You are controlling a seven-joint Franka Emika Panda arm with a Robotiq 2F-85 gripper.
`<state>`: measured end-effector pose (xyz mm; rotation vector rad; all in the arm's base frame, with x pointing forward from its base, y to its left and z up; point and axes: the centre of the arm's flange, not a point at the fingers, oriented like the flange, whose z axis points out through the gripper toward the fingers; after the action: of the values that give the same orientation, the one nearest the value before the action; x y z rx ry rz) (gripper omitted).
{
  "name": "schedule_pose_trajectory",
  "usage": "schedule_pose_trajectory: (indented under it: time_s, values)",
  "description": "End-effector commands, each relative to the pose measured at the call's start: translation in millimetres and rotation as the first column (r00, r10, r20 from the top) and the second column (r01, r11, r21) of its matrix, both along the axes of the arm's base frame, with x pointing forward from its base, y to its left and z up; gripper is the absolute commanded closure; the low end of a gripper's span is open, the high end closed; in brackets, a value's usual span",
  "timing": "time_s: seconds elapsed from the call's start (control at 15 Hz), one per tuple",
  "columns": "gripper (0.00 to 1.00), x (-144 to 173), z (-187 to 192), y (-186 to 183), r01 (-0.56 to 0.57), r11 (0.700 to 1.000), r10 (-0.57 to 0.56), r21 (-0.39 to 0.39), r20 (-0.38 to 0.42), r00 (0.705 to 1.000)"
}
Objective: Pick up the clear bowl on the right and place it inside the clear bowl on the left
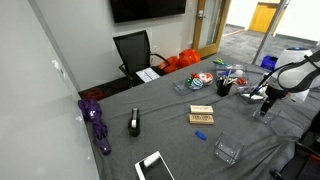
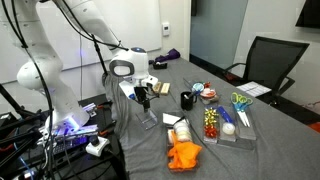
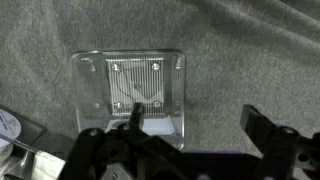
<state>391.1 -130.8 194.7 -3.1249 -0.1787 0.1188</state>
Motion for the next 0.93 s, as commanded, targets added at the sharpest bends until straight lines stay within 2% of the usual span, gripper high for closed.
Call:
schedule_pose_trajectory:
  time_s: [0.0, 0.33, 0.4, 0.47, 0.87]
  values:
    - [0.0, 1, -17, -4, -0.025, 1.0, 0.025, -0.017, 0.004, 1.0]
    - [0.0, 1, -27, -3, -0.043, 0.999, 0.043, -0.029, 0.006, 0.999]
    - [0.25, 0, -29, -3, -0.05, 0.998, 0.05, -0.03, 0.008, 0.999]
    - [0.26, 0, -30, -3, -0.051, 0.998, 0.051, -0.031, 0.01, 0.999]
    - [0.69, 2, -32, -2, -0.057, 0.998, 0.057, -0.035, 0.015, 0.998]
